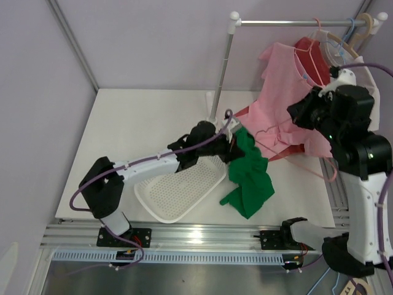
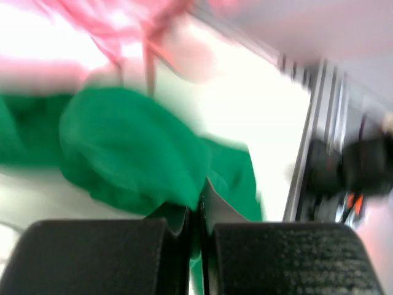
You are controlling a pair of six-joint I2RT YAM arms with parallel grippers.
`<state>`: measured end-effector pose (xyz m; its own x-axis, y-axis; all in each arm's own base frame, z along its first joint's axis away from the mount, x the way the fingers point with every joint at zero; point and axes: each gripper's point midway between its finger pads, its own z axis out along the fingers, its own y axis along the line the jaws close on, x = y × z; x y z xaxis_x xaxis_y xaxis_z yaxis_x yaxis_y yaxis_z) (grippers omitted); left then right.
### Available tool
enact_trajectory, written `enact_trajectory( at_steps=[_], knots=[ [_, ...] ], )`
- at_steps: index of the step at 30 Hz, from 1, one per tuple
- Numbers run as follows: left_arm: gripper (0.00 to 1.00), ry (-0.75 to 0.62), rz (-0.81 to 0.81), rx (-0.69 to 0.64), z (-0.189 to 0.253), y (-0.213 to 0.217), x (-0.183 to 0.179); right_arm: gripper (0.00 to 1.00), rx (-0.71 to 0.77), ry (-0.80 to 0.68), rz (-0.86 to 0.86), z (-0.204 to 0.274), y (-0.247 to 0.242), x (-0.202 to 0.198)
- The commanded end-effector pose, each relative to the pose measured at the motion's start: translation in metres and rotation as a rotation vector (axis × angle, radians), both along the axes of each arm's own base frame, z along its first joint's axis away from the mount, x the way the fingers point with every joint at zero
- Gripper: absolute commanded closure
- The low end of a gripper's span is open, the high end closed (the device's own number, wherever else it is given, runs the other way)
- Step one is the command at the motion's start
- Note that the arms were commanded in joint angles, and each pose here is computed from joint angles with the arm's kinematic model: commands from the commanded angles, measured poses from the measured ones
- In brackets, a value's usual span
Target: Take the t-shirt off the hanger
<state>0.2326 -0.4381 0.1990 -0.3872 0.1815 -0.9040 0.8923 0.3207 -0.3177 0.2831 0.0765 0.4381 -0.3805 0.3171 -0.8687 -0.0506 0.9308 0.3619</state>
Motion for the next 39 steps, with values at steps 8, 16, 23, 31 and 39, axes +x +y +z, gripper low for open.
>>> enact_trajectory(
  at_steps=[8, 16, 23, 31, 39],
  knots=[
    [0.99, -0.198, 0.107, -0.374, 0.264, 0.036, 0.042, 1.0, -0.018, -0.139, -0.104, 0.03, -0.037, -0.071],
    [0.99, -0.406, 0.182, -0.423, 0.387, 0.137, -0.027, 1.0, 0.023, -0.142, -0.128, 0.005, -0.031, -0.04],
    [0.99, -0.619, 0.346, -0.468, 0.464, 0.221, -0.045, 1.0, 0.062, -0.13, -0.092, -0.004, -0.016, -0.015],
    [0.99, -0.33, 0.364, -0.3, 0.303, 0.193, 0.008, 1.0, 0.081, -0.214, -0.108, 0.013, -0.015, 0.004],
    [0.99, -0.074, 0.386, -0.22, 0.114, 0.169, 0.033, 1.0, 0.133, -0.302, -0.036, 0.065, 0.012, 0.058]
  ],
)
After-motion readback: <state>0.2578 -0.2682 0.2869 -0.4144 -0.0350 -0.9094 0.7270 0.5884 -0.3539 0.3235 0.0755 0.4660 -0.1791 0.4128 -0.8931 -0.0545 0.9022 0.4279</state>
